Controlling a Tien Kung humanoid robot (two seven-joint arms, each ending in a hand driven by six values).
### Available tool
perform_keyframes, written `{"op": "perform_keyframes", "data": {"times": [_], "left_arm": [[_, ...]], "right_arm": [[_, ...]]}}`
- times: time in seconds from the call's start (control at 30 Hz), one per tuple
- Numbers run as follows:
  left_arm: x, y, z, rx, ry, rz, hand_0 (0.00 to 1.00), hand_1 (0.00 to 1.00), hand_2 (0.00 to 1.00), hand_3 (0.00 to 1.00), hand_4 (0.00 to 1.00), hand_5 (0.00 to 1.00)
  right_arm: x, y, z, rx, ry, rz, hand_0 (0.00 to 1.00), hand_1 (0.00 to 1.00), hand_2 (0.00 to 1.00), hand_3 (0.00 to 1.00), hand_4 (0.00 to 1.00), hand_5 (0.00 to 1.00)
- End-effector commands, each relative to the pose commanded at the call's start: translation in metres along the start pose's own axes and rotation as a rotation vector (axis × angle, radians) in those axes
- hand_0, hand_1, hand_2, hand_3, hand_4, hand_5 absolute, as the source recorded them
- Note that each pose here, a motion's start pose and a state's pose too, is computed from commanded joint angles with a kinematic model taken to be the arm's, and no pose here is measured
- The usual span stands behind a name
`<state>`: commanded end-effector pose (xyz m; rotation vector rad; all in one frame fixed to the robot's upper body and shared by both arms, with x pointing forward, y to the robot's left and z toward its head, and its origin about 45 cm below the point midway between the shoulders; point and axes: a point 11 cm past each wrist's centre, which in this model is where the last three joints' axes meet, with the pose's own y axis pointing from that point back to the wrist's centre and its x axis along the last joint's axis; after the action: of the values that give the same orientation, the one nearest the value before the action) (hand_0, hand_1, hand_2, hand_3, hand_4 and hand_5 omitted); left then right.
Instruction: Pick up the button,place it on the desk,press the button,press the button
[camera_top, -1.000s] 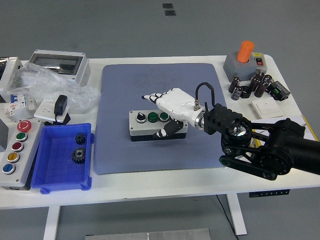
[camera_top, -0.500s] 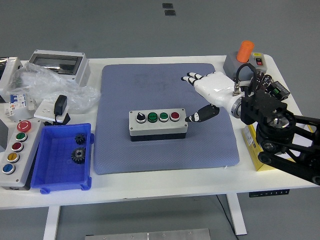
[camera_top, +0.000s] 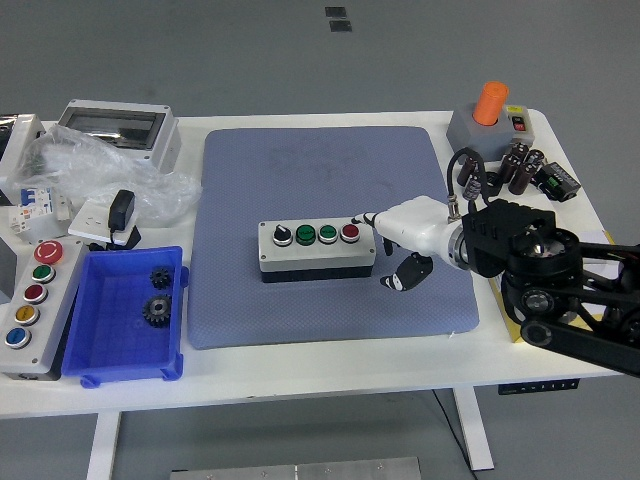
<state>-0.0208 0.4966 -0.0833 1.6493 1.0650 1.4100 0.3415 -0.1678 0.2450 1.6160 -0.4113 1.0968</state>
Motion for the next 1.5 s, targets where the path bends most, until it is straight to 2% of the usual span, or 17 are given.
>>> {"op": "perform_keyframes", "data": {"times": [0.13,0.43,0.77,1.1,1.27,1.5], "left_arm": [[0.0,0.0,0.0,0.001,0.0,-0.001,0.619,0.641,0.585,0.617,0.616,0.334],[0.001,0.0,0.001,-0.005,0.0,0.001,0.619,0.641,0.587,0.618,0.617,0.334],[0.001,0.0,0.002,-0.008,0.001,0.002,0.619,0.642,0.588,0.619,0.623,0.339],[0.002,0.0,0.003,-0.013,0.003,0.004,0.619,0.642,0.587,0.619,0.625,0.342],[0.002,0.0,0.003,-0.016,0.004,0.006,0.619,0.642,0.587,0.619,0.625,0.342],[0.001,0.0,0.001,-0.01,0.002,0.004,0.62,0.643,0.587,0.619,0.627,0.342]], "right_arm": [[-0.005,-0.008,0.003,-0.015,-0.006,-0.015,0.485,0.558,0.372,0.998,0.366,0.002],[-0.01,-0.015,0.006,-0.028,-0.017,-0.025,0.468,0.552,0.368,0.998,0.363,0.002],[-0.013,-0.015,-0.002,-0.015,0.009,-0.028,0.448,0.53,0.359,0.998,0.373,0.002],[-0.025,-0.017,-0.009,-0.006,0.048,-0.071,0.435,0.521,0.356,0.998,0.378,0.002],[-0.017,-0.016,-0.006,-0.011,0.031,-0.036,0.435,0.521,0.356,0.998,0.378,0.002],[0.019,-0.003,-0.001,0.057,-0.097,0.124,0.413,0.5,0.353,0.998,0.388,0.002]]}}
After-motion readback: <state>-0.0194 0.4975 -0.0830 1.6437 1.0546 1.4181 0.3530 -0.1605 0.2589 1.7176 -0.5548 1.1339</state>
